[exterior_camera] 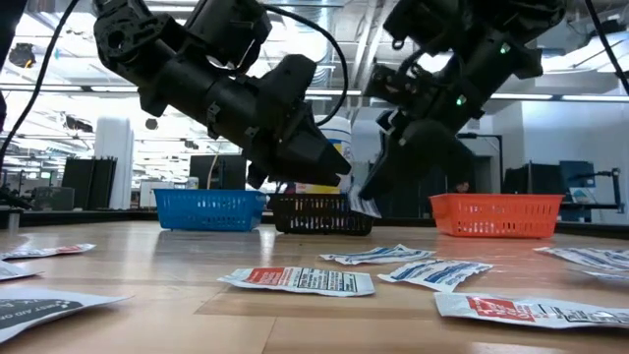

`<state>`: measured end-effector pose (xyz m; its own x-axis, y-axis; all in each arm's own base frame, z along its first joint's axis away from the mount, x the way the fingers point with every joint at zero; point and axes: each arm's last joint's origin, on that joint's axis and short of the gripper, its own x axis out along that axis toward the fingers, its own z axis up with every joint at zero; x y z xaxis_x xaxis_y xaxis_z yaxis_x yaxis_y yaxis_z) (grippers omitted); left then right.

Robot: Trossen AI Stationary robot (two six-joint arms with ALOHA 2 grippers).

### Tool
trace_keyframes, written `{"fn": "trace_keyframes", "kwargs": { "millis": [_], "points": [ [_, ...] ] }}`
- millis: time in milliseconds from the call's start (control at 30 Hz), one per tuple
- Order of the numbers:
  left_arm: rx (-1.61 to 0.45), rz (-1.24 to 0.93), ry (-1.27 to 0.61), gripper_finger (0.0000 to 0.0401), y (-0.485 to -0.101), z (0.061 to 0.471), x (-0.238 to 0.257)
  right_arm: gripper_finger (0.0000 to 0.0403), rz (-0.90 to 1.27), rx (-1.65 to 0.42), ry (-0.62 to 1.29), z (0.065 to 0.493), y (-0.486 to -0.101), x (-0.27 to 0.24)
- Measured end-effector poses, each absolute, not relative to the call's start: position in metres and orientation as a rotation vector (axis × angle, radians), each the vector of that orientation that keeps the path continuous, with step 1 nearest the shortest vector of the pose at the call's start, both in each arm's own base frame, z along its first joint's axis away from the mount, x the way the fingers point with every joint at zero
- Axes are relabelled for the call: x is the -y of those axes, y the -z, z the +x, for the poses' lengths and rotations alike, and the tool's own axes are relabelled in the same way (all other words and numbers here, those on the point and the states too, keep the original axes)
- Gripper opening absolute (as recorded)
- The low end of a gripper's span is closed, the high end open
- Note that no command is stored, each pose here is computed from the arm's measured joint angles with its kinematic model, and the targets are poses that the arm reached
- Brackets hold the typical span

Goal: Pick & Place First Aid Supplies
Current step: Put the blue bandage into the blue bin

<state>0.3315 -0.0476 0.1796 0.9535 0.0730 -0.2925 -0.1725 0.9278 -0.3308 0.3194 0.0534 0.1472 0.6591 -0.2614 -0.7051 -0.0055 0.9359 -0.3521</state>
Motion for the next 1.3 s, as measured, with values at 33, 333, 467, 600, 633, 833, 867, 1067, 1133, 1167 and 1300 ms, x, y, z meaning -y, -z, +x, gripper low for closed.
{"fn": "trace_keyframes", "kwargs": {
  "millis": [33,333,467,600,633,833,867,1067,1133,1167,1300],
  "points": [
    [-0.278,-0.363,-0.139,0.0142,-0.180,0.332,0.047,0.0003,-0.338,-0.829,0.146,0.320,-0.150,-0.055],
    [-0.279,-0.365,-0.135,0.0139,-0.180,0.332,0.046,0.0004,-0.324,-0.760,0.135,0.320,-0.161,-0.061],
    [-0.278,-0.361,-0.139,0.0134,-0.180,0.332,0.046,0.0005,-0.313,-0.725,0.139,0.322,-0.164,-0.061],
    [-0.277,-0.360,-0.142,0.0121,-0.180,0.332,0.046,0.0006,-0.303,-0.694,0.140,0.324,-0.166,-0.062],
    [-0.277,-0.360,-0.142,0.0115,-0.180,0.332,0.046,0.0006,-0.302,-0.693,0.140,0.324,-0.166,-0.062],
    [-0.281,-0.359,-0.143,0.0054,-0.179,0.332,0.046,0.0008,-0.300,-0.701,0.141,0.324,-0.166,-0.062],
    [-0.281,-0.357,-0.143,0.0041,-0.179,0.332,0.046,0.0011,-0.302,-0.702,0.140,0.323,-0.165,-0.062],
    [-0.292,-0.324,-0.124,0.0008,-0.179,0.331,0.047,0.0053,-0.342,-0.747,0.126,0.320,-0.163,-0.061],
    [-0.297,-0.303,-0.103,0.0008,-0.179,0.331,0.047,0.0071,-0.346,-0.760,0.124,0.319,-0.164,-0.061],
    [-0.301,-0.288,-0.091,0.0007,-0.179,0.331,0.048,0.0080,-0.348,-0.766,0.122,0.318,-0.164,-0.061],
    [-0.321,-0.206,-0.056,0.0006,-0.177,0.330,0.052,0.0116,-0.336,-0.801,0.123,0.314,-0.170,-0.061]
  ]
}}
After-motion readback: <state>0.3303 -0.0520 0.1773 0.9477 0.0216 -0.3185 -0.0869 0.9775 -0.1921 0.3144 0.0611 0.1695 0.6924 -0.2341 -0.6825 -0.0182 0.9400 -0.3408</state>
